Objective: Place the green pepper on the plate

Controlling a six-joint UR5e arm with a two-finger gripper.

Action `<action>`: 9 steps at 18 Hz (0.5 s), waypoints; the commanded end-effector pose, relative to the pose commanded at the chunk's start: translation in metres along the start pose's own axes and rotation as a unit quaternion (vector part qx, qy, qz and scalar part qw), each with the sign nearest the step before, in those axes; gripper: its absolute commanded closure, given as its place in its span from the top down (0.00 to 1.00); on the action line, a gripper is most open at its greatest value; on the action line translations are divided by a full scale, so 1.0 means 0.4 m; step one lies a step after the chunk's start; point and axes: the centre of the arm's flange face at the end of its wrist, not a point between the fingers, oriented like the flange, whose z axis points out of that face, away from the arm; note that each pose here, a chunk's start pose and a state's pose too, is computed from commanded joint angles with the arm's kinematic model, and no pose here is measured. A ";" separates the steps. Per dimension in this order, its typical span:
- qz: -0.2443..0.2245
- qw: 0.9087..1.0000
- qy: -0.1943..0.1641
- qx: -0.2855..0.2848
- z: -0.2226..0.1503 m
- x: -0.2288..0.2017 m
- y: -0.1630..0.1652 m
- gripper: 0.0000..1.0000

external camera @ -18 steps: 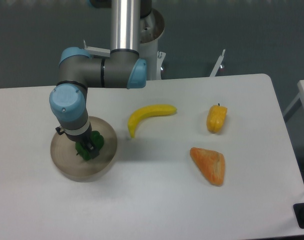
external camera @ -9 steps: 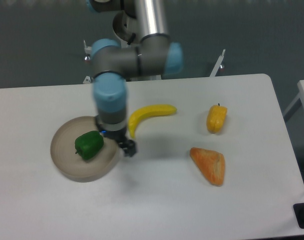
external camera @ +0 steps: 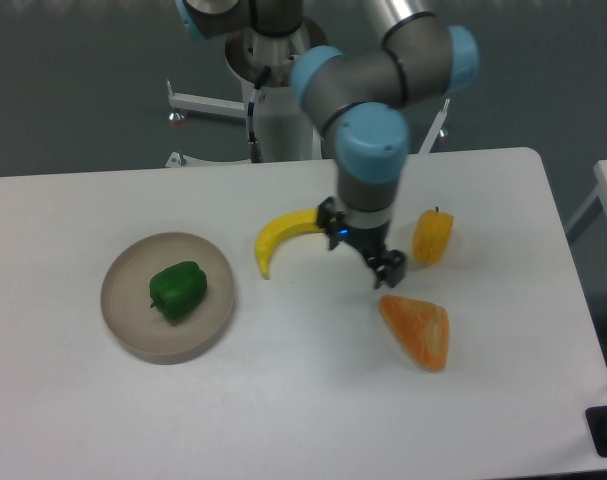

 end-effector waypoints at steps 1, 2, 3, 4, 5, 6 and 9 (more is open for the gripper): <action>0.008 1.000 -0.001 0.000 -0.004 -0.005 0.017 1.00; 0.016 1.000 -0.003 0.000 -0.008 -0.009 0.026 1.00; 0.017 1.000 -0.005 0.001 -0.011 -0.016 0.047 1.00; 0.021 1.000 -0.007 0.001 -0.012 -0.028 0.077 1.00; 0.028 1.000 -0.007 0.001 -0.015 -0.036 0.096 1.00; 0.036 0.999 -0.008 0.000 -0.018 -0.040 0.106 1.00; 0.040 0.999 -0.006 0.000 -0.017 -0.039 0.106 1.00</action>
